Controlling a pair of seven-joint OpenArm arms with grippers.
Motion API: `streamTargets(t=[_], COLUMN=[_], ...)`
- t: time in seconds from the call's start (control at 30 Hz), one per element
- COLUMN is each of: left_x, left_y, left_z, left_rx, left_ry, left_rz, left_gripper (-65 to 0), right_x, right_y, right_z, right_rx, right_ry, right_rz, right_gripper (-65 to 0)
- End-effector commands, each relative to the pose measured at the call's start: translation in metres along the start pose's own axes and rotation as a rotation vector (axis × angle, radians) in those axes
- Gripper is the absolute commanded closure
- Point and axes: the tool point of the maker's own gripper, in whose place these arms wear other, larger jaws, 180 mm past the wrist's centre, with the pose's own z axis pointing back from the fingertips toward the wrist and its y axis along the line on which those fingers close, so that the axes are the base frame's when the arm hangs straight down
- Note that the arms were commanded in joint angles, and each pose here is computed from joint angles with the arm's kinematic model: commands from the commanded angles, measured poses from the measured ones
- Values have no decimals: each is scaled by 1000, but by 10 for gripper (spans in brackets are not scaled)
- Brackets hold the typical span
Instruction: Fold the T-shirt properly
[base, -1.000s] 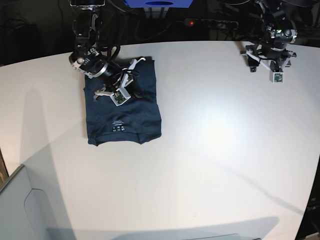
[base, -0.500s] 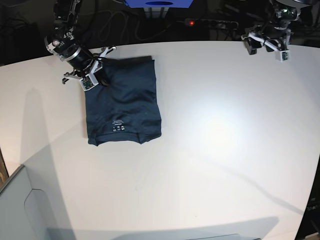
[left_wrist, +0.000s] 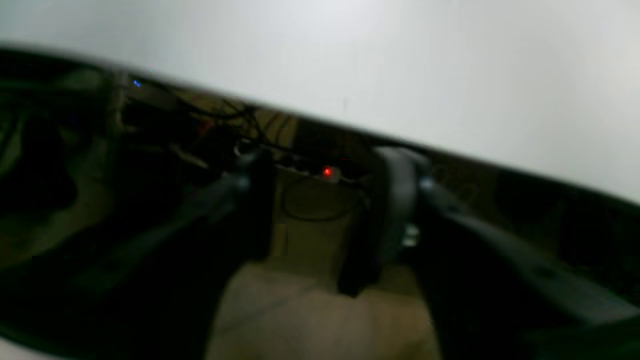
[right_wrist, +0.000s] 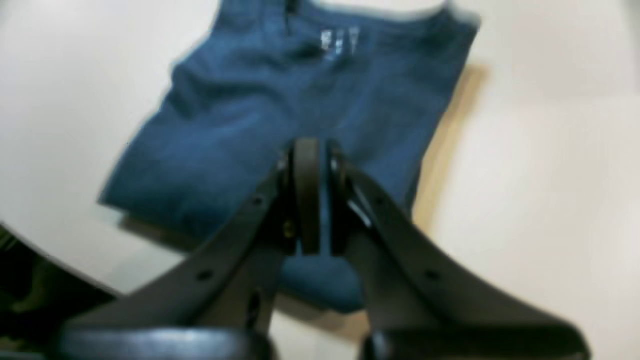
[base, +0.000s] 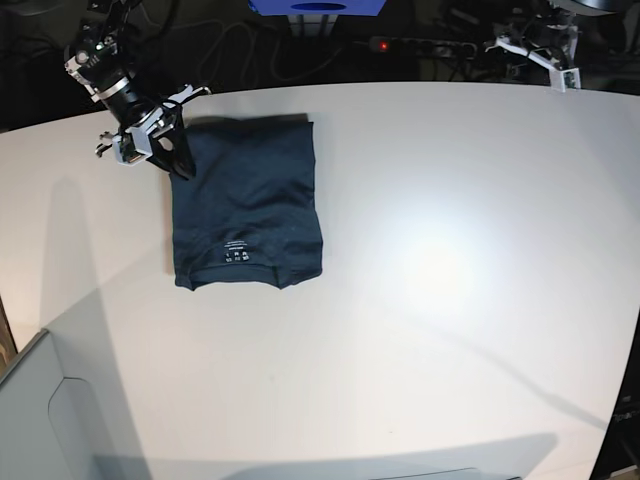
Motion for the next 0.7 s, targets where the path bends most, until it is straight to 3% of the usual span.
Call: streamTargets(t=[0.0,0.13,0.17,0.43,0.67], left_x=[0,-17,-26,-108,-180], left_y=[1,-6,-8,-8,-22], left_z=[6,10,9,-33,-94], left_rx=[2,-11,-21,-15,-33], left_ry=[-22,-12,12,130,202], left_rz=[4,18,20,31,56], left_gripper=[-206,-13,0,0,0], right_x=[2,-20,-31,-117,-222], right_y=[5,24,30,43,19], right_z=[9,38,46,90,94], right_rx=[7,21,28,44,15], right_ry=[-3,100,141,419,601], right_rz=[5,-6,-20,-145,-365], right_gripper=[-1,-1,-1,0,0])
